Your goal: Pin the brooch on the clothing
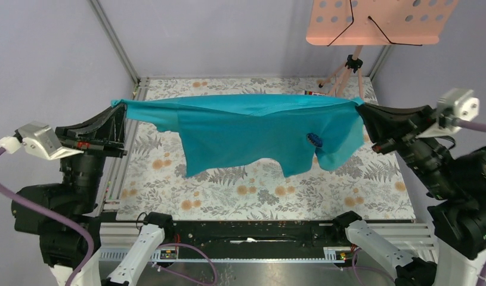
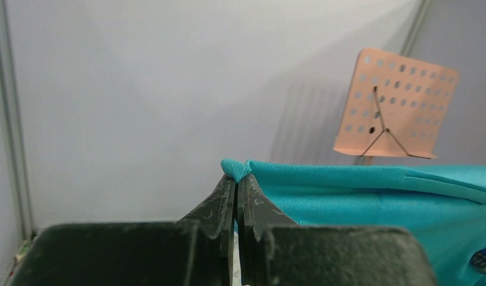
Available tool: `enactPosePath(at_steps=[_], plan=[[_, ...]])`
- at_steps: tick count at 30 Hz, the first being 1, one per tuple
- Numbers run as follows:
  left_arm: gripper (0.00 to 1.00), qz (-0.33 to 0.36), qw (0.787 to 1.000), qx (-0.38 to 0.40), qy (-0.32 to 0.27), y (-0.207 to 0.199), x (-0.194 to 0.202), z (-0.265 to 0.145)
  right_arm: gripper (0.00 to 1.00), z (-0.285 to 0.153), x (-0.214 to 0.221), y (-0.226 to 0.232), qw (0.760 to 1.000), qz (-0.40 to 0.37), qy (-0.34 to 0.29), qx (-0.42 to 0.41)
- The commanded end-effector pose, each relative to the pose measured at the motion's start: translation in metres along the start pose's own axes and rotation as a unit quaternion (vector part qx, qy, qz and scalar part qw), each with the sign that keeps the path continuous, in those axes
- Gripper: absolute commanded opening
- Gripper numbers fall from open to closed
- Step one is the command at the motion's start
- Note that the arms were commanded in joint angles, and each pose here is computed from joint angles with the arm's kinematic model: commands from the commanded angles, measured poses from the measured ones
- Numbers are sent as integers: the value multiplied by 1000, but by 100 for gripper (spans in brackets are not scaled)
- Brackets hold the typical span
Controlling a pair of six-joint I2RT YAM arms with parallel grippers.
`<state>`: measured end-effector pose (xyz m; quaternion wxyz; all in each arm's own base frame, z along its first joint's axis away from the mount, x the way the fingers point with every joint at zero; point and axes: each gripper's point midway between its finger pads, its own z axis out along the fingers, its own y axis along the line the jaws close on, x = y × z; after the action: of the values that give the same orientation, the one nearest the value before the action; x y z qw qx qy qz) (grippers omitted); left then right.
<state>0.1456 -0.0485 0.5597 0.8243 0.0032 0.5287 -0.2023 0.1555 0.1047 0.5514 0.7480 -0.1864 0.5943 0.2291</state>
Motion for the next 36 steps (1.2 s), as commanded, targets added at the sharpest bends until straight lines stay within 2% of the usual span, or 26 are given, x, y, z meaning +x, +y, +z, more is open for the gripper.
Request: enactPosePath(at_steps=[1, 5, 8, 11, 14, 17, 19, 20, 21, 23, 24, 25, 29, 33, 36], plan=[[0, -20, 1000, 16, -1, -11, -11, -7, 0, -10, -24, -5, 999, -22, -33, 17], [0, -44, 999, -10, 17, 2, 11, 10, 0, 18, 9, -37, 996, -24, 10, 87], [0, -74, 994, -48, 59, 23, 57, 41, 0, 54, 60, -71, 985, -36, 79, 152], [0, -88, 982, -115, 118, 59, 127, 74, 0, 101, 127, -101, 968, -48, 154, 193], [0, -86, 959, -197, 187, 105, 214, 97, 0, 139, 197, -125, 951, -38, 217, 215], [0, -103, 936, -228, 245, 132, 298, 117, 0, 173, 254, -141, 941, -36, 250, 228], [0, -108, 926, -244, 268, 146, 337, 124, 0, 194, 285, -147, 937, -36, 263, 227], [3, -110, 919, -253, 282, 153, 354, 128, 3, 204, 298, -150, 936, -33, 269, 226], [15, -112, 911, -259, 301, 158, 374, 131, 18, 213, 312, -151, 934, -32, 280, 220], [51, -116, 900, -261, 330, 162, 400, 134, 45, 222, 336, -150, 929, -28, 306, 208], [65, -118, 895, -260, 341, 163, 410, 133, 62, 224, 347, -149, 926, -28, 319, 201], [72, -120, 895, -257, 343, 162, 412, 133, 70, 224, 353, -148, 924, -28, 327, 197], [85, -112, 900, -252, 339, 159, 404, 125, 80, 215, 358, -143, 929, -32, 319, 186], [92, -101, 905, -234, 340, 151, 393, 109, 85, 198, 355, -133, 934, -17, 311, 177], [96, -96, 905, -233, 343, 148, 386, 92, 92, 178, 351, -127, 932, 1, 314, 184]])
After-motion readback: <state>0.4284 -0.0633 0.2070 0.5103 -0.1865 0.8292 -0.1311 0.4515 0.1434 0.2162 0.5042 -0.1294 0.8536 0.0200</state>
